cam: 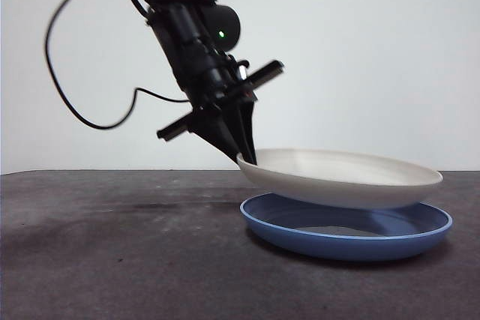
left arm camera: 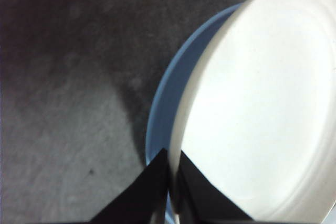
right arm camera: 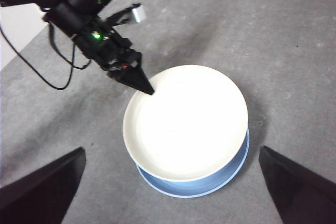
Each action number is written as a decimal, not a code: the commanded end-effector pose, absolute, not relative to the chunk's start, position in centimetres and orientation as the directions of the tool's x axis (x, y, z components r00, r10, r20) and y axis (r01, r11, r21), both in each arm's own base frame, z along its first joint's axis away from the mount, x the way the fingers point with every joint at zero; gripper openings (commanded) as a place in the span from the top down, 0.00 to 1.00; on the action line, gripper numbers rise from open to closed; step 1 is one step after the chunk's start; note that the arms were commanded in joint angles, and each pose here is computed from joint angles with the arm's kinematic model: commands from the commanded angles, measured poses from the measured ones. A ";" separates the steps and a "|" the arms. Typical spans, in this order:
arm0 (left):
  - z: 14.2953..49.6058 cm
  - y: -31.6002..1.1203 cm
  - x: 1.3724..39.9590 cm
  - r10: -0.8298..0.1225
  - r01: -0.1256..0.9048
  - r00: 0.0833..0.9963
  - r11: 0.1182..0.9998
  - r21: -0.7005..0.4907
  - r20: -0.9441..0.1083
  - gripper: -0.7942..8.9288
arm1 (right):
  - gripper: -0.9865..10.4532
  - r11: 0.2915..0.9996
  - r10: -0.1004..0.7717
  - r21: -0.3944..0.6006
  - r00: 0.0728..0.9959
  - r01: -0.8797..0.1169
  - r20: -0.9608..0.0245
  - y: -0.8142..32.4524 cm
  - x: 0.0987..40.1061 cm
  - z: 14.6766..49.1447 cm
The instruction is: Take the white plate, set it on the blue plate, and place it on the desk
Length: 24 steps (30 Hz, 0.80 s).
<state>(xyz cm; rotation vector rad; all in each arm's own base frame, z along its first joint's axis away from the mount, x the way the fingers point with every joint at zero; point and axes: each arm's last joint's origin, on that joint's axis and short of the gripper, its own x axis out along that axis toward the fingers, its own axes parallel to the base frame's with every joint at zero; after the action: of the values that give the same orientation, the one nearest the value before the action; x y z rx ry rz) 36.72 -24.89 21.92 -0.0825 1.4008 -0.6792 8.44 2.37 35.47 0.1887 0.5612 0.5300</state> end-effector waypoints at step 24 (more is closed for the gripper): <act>20.0 -27.2 37.0 -0.473 0.433 -0.033 0.787 -0.439 -0.880 0.91 | 0.41 0.846 0.533 0.297 0.727 -0.443 -0.433 2.4 8.3 36.1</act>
<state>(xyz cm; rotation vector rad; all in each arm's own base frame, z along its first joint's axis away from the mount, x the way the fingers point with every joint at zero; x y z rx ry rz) 36.56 -26.45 20.50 -0.0439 1.4412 -0.7013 8.44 2.37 35.47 0.1889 0.5612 0.5308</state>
